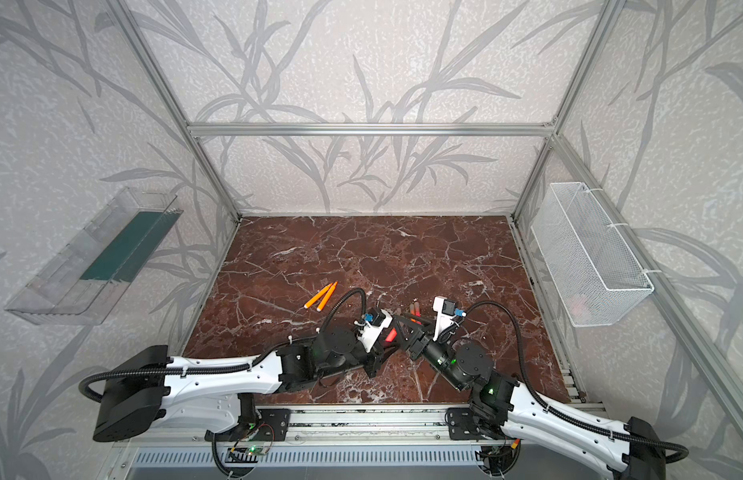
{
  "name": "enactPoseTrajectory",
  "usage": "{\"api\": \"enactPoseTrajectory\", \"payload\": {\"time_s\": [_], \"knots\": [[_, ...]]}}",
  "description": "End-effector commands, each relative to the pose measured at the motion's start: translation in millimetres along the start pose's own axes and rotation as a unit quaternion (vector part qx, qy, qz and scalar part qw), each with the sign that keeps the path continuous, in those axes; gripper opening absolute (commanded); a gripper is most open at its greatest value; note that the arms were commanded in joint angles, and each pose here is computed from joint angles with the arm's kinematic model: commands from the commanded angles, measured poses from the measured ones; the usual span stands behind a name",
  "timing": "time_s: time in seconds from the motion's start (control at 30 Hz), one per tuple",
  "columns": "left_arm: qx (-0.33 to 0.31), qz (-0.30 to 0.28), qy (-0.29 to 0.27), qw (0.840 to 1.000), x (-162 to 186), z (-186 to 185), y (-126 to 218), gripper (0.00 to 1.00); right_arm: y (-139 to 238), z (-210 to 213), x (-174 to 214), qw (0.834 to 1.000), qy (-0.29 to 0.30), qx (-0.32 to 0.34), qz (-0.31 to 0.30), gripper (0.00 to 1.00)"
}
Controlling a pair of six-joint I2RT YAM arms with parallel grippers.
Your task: Insert the pens into the pen caps
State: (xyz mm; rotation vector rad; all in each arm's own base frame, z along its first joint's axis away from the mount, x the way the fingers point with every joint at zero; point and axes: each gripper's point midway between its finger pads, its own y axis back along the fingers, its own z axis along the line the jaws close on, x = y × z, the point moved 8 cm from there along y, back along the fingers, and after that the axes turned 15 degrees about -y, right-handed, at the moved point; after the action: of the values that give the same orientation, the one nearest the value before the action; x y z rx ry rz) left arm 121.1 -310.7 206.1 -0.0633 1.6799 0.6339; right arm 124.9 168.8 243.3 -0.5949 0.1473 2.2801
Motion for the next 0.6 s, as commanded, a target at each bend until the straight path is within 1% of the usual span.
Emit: {"api": "enactPoseTrajectory", "payload": {"time_s": [0.0, 0.17, 0.33, 0.47, 0.57], "knots": [[-0.003, -0.008, -0.017, 1.0, -12.3, -2.9, -2.6, 0.0, -1.7, 11.0, -8.2, 1.0, -0.004, -0.013, -0.022, 0.42], [-0.006, -0.006, -0.022, 1.0, -10.7, -3.2, -2.9, 0.0, -3.2, 9.2, -8.3, 1.0, -0.005, -0.007, -0.024, 0.33], [-0.008, -0.003, -0.023, 1.0, -8.0, -3.0, -2.5, 0.0, -5.3, 10.6, -9.1, 1.0, -0.006, -0.006, -0.023, 0.26], [-0.011, 0.001, -0.027, 1.0, -7.9, -3.1, -3.2, 0.0, -6.4, 10.8, -9.1, 1.0, -0.007, -0.005, -0.023, 0.24], [-0.007, 0.0, -0.027, 1.0, -7.6, -4.3, -2.3, 0.0, -8.1, 11.4, -9.2, 1.0, -0.007, -0.005, -0.022, 0.23]]}}
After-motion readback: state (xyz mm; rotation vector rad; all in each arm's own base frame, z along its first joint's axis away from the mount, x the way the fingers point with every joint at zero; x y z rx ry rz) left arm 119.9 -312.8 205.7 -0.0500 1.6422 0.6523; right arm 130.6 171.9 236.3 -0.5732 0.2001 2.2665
